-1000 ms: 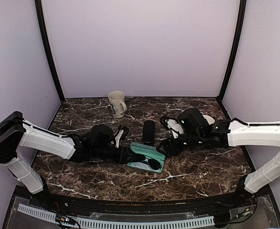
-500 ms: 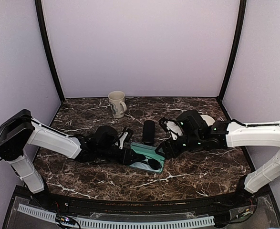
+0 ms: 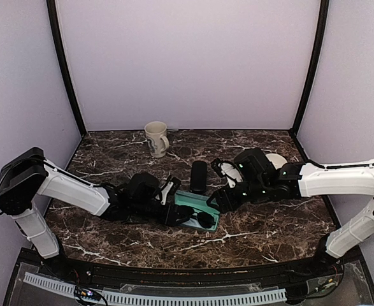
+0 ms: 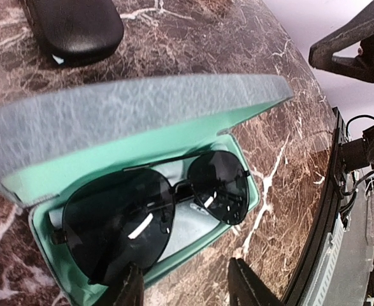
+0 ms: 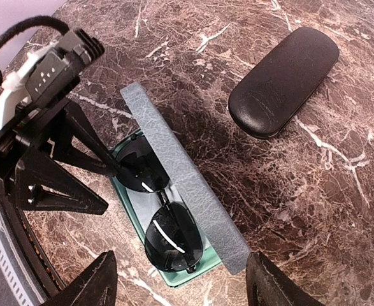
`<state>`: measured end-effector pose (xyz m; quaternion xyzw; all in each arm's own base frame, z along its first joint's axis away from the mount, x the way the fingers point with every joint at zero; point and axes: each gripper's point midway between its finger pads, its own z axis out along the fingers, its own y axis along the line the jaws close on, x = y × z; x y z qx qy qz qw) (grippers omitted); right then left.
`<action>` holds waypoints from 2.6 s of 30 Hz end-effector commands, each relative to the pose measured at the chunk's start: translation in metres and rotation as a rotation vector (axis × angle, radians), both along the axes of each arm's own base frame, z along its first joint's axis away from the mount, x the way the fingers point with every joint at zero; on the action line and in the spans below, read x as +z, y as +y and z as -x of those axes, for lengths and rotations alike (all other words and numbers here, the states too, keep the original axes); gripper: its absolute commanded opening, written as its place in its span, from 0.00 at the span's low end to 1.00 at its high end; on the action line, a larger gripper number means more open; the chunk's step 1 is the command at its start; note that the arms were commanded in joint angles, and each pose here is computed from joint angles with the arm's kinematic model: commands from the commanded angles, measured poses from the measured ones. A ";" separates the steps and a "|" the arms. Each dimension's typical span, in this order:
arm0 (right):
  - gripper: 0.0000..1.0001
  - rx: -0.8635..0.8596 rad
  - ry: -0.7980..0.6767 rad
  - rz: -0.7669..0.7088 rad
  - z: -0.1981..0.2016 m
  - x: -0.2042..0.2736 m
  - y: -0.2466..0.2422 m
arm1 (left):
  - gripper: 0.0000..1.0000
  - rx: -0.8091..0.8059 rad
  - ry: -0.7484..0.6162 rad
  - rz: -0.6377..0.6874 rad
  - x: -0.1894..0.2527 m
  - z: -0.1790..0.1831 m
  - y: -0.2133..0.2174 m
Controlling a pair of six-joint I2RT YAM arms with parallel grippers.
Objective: Organize the sunglasses
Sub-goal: Adjust the sunglasses in the sunglasses case, then close the case with sunglasses at the center of the board.
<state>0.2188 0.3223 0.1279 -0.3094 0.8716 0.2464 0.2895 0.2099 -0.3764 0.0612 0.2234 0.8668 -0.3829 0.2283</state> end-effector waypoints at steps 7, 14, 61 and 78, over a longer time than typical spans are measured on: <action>0.69 0.000 0.004 -0.011 -0.002 -0.005 0.001 | 0.46 -0.028 0.044 -0.006 -0.014 0.019 -0.001; 0.69 -0.004 0.003 -0.007 -0.003 -0.007 0.001 | 0.46 -0.050 0.009 0.032 0.002 0.023 -0.003; 0.39 0.147 0.092 -0.027 -0.019 -0.027 0.034 | 0.62 -0.028 -0.217 -0.188 -0.026 0.001 0.034; 0.32 0.148 0.099 -0.050 -0.014 -0.028 0.034 | 0.54 -0.032 -0.175 -0.183 -0.038 0.004 0.029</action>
